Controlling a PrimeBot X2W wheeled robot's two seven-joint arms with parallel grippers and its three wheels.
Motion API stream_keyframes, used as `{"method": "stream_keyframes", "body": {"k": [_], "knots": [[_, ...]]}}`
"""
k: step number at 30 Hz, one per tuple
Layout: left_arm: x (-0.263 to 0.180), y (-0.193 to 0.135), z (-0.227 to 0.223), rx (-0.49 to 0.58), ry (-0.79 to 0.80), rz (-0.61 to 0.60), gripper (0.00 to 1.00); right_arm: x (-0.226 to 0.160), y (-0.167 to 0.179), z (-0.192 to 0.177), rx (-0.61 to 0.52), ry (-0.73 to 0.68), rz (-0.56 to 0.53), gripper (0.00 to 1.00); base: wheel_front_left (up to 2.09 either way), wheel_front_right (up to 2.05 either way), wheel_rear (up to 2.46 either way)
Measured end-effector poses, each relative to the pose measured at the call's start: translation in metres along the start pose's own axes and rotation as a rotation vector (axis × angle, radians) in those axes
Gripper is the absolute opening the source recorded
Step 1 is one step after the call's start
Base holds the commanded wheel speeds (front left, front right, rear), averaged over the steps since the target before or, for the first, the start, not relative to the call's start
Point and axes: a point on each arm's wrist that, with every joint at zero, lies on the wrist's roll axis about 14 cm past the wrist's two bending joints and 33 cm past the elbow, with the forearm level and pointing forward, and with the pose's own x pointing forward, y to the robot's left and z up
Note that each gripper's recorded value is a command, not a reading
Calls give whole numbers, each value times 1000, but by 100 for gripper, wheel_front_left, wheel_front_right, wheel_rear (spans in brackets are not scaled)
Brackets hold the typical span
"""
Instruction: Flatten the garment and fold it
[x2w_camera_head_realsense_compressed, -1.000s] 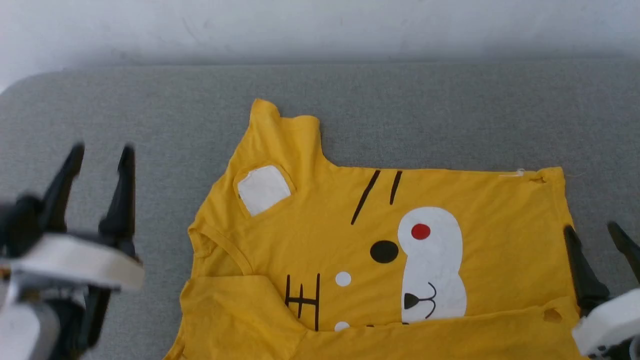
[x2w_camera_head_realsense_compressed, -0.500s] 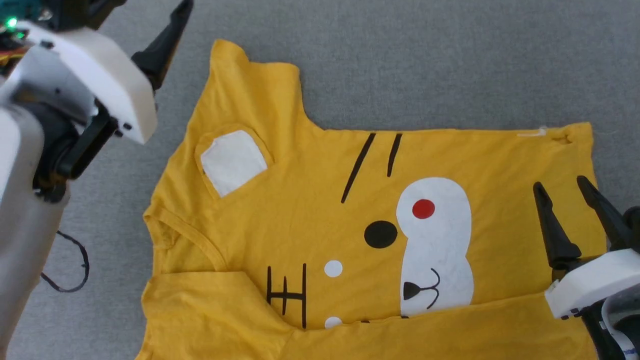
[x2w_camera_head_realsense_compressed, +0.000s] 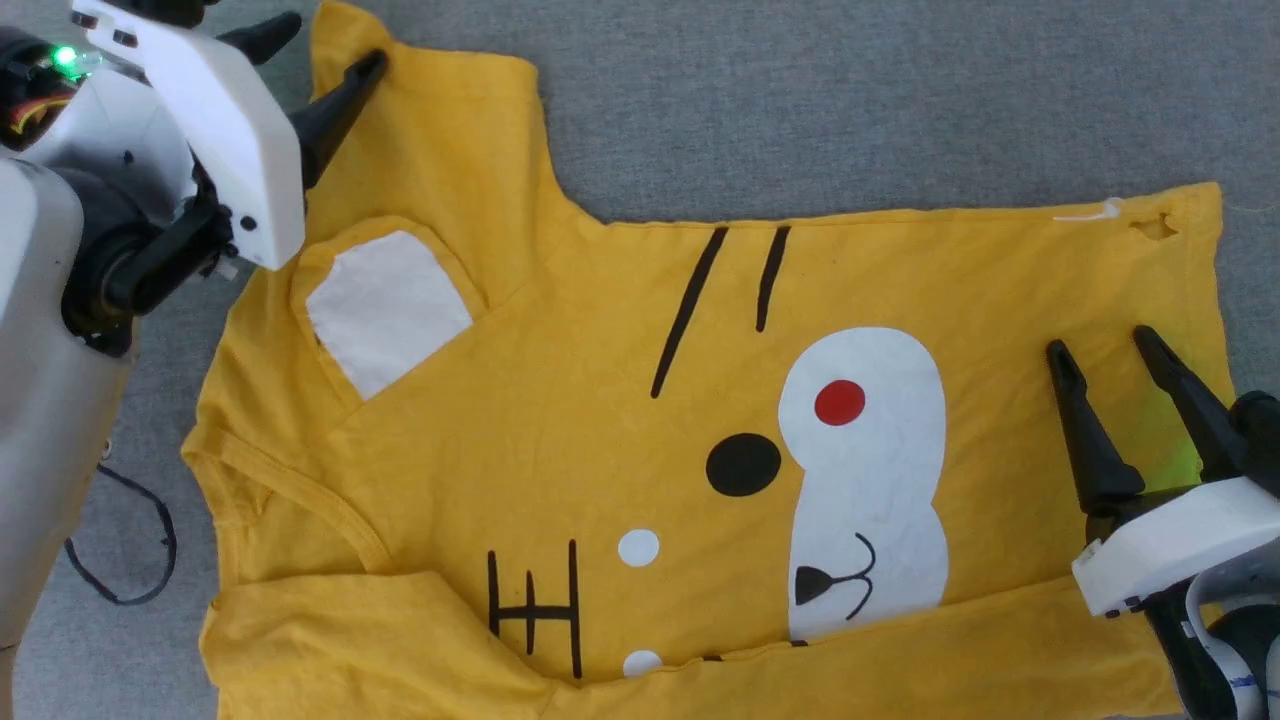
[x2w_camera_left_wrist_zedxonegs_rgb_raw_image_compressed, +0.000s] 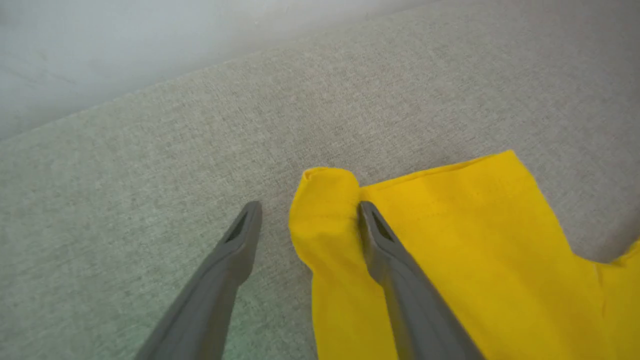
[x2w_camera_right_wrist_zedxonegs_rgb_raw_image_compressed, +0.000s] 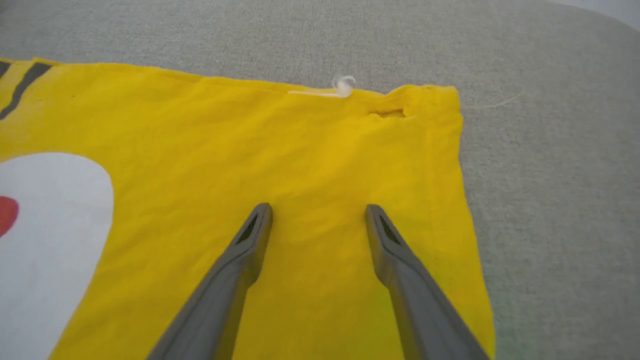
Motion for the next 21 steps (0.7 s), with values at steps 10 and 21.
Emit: {"method": "stream_keyframes", "body": {"k": [10,21], "knots": [[8,-4,-16,-1,88,-29,0,-3,-7,1,-17,9,-15,100,0,0,0],[-11,1,-1,24,29,11,0,-3,-42,106,-164,-200,-55,100,0,0,0]]}}
